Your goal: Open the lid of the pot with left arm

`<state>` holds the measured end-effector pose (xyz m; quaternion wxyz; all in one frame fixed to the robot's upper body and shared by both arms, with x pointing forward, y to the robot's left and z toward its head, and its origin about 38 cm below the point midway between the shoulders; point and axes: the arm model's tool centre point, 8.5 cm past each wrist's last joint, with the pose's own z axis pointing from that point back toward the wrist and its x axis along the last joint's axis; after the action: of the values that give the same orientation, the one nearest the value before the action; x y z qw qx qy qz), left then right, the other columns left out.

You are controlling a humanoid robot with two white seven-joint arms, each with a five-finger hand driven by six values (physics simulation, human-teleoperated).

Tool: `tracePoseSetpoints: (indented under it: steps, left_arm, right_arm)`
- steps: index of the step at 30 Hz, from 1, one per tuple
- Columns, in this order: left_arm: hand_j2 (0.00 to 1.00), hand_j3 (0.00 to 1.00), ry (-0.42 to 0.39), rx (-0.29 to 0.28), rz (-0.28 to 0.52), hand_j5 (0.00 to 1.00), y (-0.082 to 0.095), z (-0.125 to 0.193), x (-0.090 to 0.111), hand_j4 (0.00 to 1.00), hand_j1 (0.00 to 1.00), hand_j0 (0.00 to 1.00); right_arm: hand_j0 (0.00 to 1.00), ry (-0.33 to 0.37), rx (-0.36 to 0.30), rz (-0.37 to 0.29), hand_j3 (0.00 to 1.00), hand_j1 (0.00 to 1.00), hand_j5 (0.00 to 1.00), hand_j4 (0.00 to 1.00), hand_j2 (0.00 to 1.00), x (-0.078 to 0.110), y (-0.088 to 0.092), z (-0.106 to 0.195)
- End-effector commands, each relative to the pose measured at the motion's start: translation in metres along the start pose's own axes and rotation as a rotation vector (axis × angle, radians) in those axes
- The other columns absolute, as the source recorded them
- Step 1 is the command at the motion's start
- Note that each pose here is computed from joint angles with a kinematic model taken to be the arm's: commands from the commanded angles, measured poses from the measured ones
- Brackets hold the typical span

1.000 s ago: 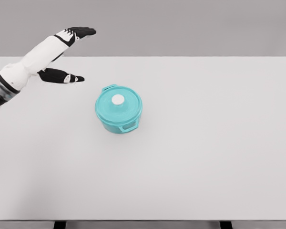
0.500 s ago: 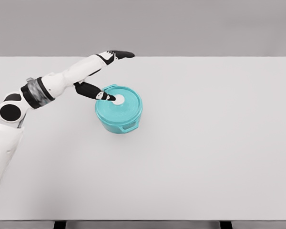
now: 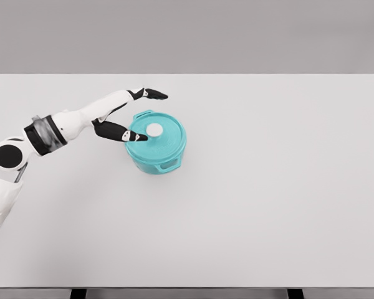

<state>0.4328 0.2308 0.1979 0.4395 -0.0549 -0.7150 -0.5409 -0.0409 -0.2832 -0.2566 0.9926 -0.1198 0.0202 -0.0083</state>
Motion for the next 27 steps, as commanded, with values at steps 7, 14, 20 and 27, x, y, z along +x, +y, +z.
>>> tracePoseSetpoints:
  steps: [7, 14, 20, 27]
  left_arm:
    - [0.76, 0.76, 0.050, -0.030, -0.048, 0.76, -0.012, -0.003, -0.007, 0.76, 0.76, 0.76]
    - [0.76, 0.76, 0.060, -0.042, -0.060, 0.76, -0.021, -0.007, -0.008, 0.76, 0.76, 0.76]
    - [0.76, 0.76, 0.064, -0.044, -0.073, 0.76, -0.022, -0.008, -0.008, 0.76, 0.76, 0.76]
    - [0.76, 0.76, 0.069, -0.041, -0.083, 0.76, -0.023, -0.010, -0.008, 0.76, 0.76, 0.76]
  right_arm:
    - [1.00, 0.000, 0.000, 0.000, 1.00, 1.00, 1.00, 1.00, 1.00, 0.000, 0.000, 0.000]
    - [1.00, 0.000, 0.000, 0.000, 1.00, 1.00, 1.00, 1.00, 1.00, 0.000, 0.000, 0.000]
    - [1.00, 0.000, 0.000, 0.000, 1.00, 1.00, 1.00, 1.00, 1.00, 0.000, 0.000, 0.000]
    - [1.00, 0.002, 0.000, 0.000, 1.00, 1.00, 1.00, 1.00, 1.00, 0.000, 0.000, 0.000]
